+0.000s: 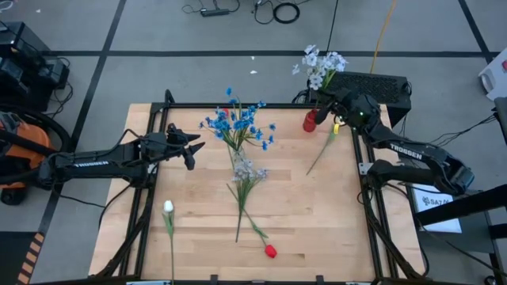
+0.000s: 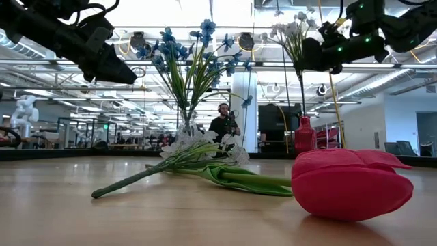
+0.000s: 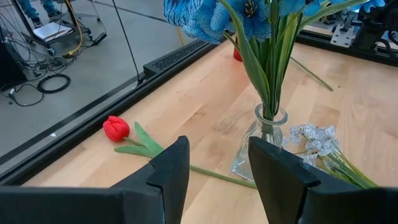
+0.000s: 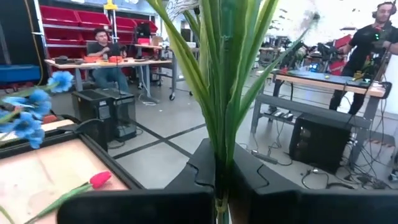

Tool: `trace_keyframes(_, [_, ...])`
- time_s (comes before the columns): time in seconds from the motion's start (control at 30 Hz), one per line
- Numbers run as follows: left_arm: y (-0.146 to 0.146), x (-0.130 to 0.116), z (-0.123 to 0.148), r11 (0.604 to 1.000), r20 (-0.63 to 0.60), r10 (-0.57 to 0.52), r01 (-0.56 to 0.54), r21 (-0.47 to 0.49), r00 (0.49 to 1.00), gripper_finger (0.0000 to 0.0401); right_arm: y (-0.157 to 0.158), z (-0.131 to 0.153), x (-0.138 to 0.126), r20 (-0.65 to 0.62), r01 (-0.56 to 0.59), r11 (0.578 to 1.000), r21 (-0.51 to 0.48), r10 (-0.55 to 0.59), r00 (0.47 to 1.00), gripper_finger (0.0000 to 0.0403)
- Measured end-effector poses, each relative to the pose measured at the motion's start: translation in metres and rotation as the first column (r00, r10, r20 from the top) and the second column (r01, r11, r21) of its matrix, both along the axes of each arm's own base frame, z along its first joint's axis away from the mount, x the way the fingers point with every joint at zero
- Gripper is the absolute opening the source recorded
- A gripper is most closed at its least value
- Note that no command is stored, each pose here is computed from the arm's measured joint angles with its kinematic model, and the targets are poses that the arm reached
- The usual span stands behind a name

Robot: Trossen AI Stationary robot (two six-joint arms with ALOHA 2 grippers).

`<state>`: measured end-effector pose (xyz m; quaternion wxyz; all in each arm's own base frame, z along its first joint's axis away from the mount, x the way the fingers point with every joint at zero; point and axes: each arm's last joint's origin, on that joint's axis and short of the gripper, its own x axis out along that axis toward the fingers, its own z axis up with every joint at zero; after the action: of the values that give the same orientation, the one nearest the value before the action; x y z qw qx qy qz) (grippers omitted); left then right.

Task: Sort flowers into vase by color
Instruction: Put the top white flowers into the red vase

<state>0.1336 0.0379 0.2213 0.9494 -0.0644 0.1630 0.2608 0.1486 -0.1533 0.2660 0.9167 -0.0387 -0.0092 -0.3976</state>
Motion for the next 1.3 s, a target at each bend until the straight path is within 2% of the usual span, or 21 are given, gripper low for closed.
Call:
trace_keyframes(0.27, [0.000,0.000,0.000,1.000,0.001,0.000,0.000,0.000,1.000,0.0171,-0.008,-0.005,0.001,-0.011,0.023,1.000,0.007,-0.023,1.000,0.0004])
trace_keyframes(0.63, [0.000,0.000,0.000,1.000,0.000,0.000,0.000,0.000,1.000,0.0171,-0.011,-0.011,0.000,-0.046,-0.011,0.999,0.035,0.012,0.999,0.0004])
trace_keyframes(0.97, [0.000,0.000,0.000,1.000,0.000,0.000,0.000,0.000,1.000,0.0171,-0.003,-0.048,-0.007,-0.005,-0.007,0.999,0.041,0.007,1.000,0.0004])
trace_keyframes(1.3, [0.000,0.000,0.000,1.000,0.001,0.000,0.000,0.000,1.000,0.0171,-0.001,-0.080,-0.009,-0.057,0.001,0.995,0.102,0.005,0.998,0.0015])
